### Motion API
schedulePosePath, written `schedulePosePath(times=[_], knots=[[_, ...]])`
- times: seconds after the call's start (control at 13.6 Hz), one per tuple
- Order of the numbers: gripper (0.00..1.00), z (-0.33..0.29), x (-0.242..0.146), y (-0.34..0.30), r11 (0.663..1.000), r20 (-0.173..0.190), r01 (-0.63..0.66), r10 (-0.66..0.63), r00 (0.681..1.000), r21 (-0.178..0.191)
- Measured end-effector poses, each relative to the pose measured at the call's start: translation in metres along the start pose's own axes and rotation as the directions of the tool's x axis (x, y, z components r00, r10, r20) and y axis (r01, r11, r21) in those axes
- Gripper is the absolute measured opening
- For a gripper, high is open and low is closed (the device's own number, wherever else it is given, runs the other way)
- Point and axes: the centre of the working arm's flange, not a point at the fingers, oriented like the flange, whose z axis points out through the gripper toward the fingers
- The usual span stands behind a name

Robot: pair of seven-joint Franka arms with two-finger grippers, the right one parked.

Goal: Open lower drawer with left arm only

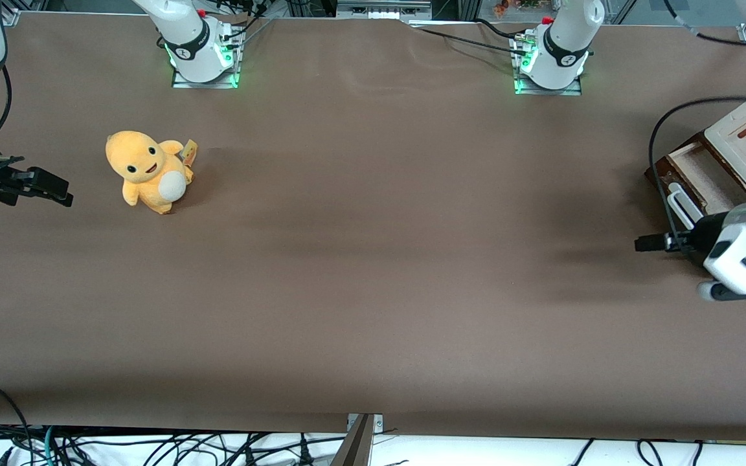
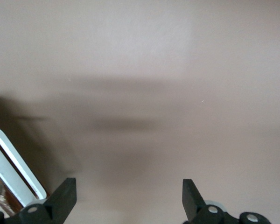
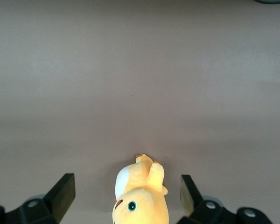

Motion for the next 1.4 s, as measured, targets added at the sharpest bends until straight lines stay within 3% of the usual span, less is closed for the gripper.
schedulePosePath(times=[0.22,0.59,0.81,1.03,1.4], knots=[[1.0,-0.031,-0.036,0.014,0.999,-0.123,-0.034,0.035,0.992,0.008],[1.0,-0.094,-0.111,0.049,0.995,-0.239,-0.095,0.099,0.966,0.026],[1.0,-0.109,-0.146,0.062,0.99,-0.206,-0.127,0.135,0.969,0.054],[1.0,-0.103,-0.154,0.055,0.982,-0.145,-0.174,0.182,0.972,0.068],[1.0,-0.101,-0.155,0.035,0.976,-0.11,-0.204,0.212,0.971,0.079]])
